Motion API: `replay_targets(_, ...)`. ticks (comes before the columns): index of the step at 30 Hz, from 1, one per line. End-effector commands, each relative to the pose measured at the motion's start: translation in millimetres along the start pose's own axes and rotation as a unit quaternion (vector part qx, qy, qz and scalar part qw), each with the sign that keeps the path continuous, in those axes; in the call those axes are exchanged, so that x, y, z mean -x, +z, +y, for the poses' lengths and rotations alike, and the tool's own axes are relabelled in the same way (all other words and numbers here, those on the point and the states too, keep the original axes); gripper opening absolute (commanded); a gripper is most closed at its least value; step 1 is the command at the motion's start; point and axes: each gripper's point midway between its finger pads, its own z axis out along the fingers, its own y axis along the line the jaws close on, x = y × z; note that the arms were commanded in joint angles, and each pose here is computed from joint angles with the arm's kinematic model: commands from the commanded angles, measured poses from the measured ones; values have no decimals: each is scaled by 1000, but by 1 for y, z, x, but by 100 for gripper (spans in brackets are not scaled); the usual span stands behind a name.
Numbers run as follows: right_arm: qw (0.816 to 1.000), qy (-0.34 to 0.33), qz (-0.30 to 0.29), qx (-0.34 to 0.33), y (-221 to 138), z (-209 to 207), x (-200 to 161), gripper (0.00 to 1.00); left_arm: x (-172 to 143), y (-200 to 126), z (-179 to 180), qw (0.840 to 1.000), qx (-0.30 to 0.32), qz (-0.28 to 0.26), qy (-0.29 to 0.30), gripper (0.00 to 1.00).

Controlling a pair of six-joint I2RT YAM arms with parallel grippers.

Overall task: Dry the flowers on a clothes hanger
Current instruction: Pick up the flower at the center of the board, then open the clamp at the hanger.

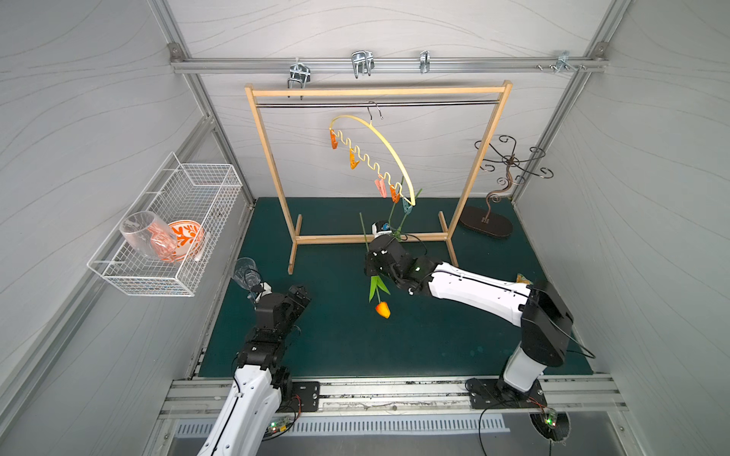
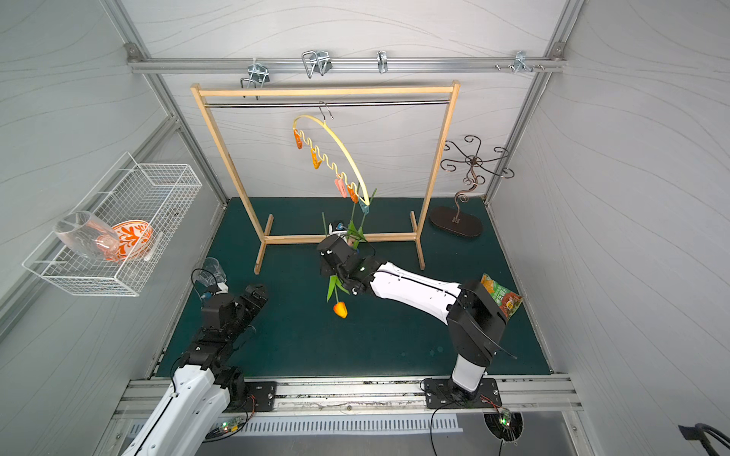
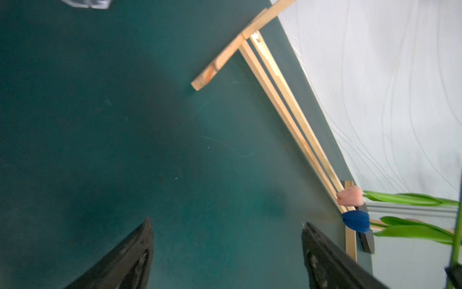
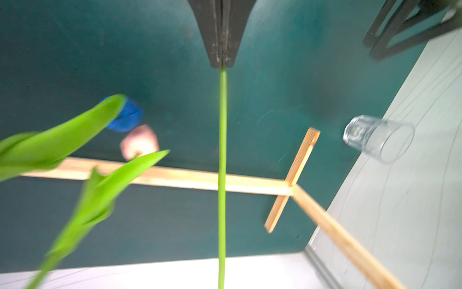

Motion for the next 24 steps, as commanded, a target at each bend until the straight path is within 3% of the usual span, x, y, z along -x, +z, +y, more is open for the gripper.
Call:
replay_targets(1, 1000, 5, -26, 0, -22, -9, 26, 0, 6, -2, -49, 993, -115, 1, 35, 93)
replay_targets(8, 998, 24, -59, -8, -46, -34, 49, 0, 11, -4, -108, 980, -193, 44, 6, 92)
replay_targets(14, 997, 30, -71, -15, -57, -53, 57, 0, 15, -13, -205, 966, -234, 57, 93, 91)
replay_targets(24, 995, 27, -99, -22, -77, -76, 79, 0, 16, 19, -321, 927, -341, 100, 121, 88)
